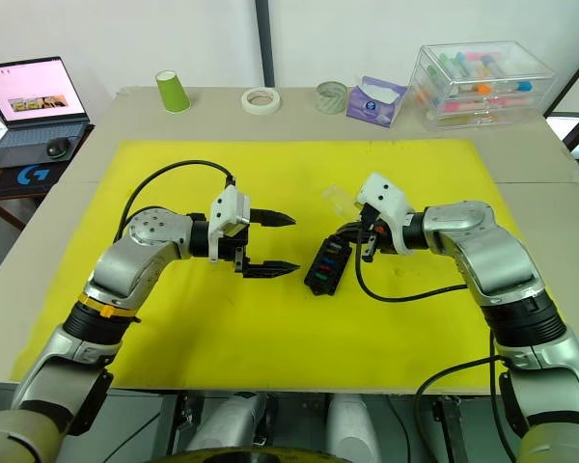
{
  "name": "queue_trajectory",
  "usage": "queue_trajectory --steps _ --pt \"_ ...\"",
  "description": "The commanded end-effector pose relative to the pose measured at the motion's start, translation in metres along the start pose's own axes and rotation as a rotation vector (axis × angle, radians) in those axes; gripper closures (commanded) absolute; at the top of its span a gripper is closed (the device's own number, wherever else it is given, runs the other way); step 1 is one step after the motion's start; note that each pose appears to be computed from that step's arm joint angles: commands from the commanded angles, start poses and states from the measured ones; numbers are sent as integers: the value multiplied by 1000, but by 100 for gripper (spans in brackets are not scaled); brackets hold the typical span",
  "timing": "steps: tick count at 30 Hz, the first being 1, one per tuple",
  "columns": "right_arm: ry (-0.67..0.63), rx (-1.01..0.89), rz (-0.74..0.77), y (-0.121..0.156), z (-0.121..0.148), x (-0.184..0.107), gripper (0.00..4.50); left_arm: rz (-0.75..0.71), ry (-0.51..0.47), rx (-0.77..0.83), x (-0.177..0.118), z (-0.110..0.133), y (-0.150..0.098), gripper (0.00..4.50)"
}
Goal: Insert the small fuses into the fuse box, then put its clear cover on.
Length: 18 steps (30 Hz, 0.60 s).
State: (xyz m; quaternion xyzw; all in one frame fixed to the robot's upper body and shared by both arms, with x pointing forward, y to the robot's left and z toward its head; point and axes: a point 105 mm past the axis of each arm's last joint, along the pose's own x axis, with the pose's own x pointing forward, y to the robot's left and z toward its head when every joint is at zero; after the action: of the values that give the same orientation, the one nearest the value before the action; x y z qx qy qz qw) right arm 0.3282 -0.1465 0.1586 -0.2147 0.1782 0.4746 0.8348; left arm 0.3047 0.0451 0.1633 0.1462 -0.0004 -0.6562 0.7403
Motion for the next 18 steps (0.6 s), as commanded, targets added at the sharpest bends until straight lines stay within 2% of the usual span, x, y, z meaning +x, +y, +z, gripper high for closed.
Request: queue_trajectory --steps 1,18 --pt "7 -2 -5 0 -3 0 447 1 -15 39 -2 11 1 0" --pt "13 99 -23 1 -21 1 447 1 -15 42 -2 11 1 0"
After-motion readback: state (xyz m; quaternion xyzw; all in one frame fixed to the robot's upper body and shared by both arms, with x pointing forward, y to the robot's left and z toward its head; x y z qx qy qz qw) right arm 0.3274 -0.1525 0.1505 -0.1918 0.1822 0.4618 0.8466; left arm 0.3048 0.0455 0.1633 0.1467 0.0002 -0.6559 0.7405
